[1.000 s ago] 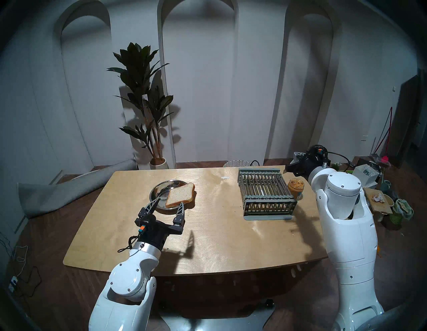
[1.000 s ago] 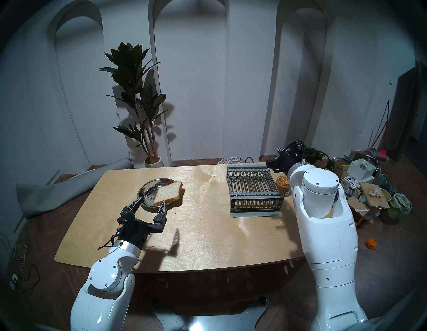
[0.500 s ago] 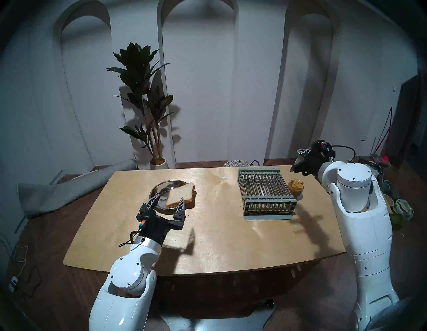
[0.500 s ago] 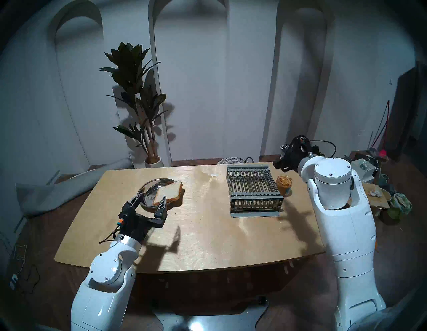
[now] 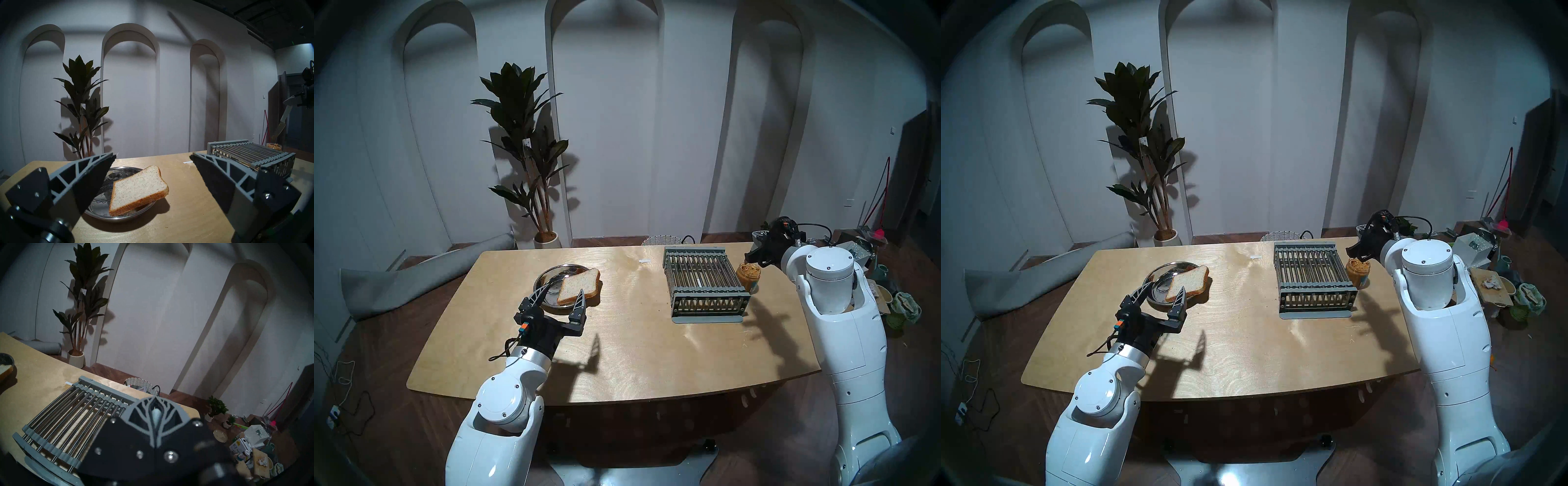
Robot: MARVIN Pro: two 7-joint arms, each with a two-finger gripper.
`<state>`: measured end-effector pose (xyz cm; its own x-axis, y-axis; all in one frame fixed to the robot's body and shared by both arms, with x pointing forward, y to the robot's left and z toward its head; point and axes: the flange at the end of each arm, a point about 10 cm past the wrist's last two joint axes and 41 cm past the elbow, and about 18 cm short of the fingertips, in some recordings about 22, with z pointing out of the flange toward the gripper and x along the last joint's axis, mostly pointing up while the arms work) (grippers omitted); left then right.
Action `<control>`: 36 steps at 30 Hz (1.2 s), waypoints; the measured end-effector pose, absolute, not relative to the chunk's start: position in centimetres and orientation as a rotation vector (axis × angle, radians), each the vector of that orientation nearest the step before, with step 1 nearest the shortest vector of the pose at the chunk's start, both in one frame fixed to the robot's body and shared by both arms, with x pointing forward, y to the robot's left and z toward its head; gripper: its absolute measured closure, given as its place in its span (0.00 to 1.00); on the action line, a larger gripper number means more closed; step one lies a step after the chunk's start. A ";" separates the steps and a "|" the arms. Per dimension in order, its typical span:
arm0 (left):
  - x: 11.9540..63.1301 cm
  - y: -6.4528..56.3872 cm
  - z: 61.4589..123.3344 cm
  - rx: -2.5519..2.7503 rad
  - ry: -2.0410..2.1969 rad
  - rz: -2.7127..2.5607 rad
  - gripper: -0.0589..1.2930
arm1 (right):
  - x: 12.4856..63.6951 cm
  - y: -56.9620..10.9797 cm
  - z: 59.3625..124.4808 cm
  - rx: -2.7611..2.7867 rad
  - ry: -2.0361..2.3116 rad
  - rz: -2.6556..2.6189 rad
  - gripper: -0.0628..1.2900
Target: Spread peanut butter over the slice of bread with the knife
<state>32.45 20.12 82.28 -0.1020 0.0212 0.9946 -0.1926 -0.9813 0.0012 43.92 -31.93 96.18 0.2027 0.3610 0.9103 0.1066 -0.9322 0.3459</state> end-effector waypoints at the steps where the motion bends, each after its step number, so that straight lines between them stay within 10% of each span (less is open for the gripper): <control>1: 32.5 20.1 82.3 2.003 -0.191 2.223 0.04 | 43.9 -31.9 96.1 2.268 0.444 1.806 0.98; 36: 32.8 19.8 81.6 2.024 -0.154 2.204 0.04 | 44.9 -30.9 92.2 2.339 0.450 1.763 0.98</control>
